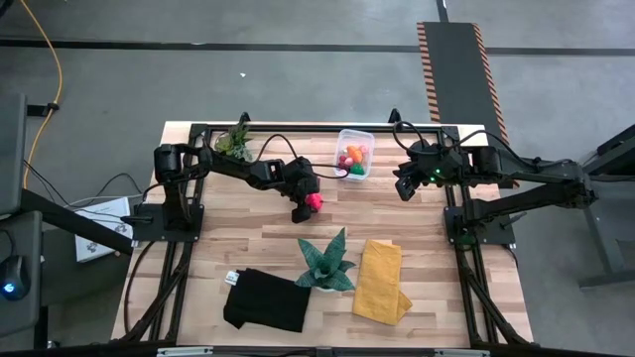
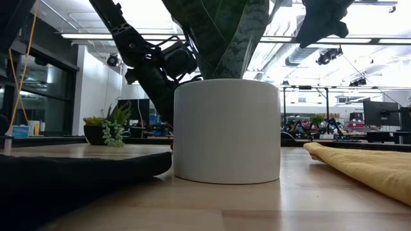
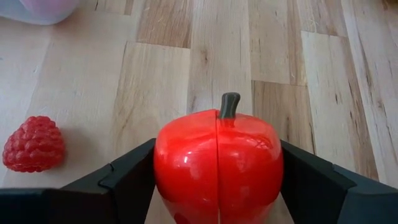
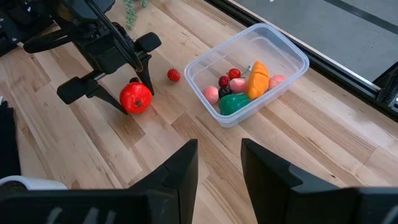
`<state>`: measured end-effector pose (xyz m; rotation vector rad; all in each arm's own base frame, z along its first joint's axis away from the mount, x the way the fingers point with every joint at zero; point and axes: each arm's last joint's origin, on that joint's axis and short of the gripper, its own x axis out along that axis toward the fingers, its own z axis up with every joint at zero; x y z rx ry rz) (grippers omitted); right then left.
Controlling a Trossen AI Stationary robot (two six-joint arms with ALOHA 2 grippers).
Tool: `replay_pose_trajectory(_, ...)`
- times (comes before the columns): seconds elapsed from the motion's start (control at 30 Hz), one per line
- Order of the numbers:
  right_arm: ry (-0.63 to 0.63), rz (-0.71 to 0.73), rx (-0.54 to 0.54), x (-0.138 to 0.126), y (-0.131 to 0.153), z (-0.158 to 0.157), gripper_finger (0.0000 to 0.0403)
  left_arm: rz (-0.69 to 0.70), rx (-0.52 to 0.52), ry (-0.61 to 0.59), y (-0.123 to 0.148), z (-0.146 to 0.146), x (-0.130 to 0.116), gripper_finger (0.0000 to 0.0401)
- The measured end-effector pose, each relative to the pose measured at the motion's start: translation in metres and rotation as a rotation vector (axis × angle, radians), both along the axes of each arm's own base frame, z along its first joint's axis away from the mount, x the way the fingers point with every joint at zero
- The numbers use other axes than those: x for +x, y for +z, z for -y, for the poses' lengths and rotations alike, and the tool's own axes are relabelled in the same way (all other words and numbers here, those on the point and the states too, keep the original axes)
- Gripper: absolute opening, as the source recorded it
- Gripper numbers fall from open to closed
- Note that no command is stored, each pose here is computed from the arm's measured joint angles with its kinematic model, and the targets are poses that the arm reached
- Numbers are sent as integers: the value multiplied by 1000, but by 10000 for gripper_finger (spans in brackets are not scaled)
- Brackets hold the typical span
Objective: Pick and placing Produce into tupperware
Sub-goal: Put the apple into the transparent container
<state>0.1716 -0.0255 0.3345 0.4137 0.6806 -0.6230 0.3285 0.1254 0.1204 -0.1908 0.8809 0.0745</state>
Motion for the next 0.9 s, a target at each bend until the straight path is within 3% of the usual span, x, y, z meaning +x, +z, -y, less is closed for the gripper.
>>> replay_pose_trajectory(0.23,0,0,0,0,0,0,113,-4,-2,1,0,0,0,296)
replay_pose_trajectory(0.9,0,0,0,0,0,0,113,-7,-9,7,0,0,-1,278)
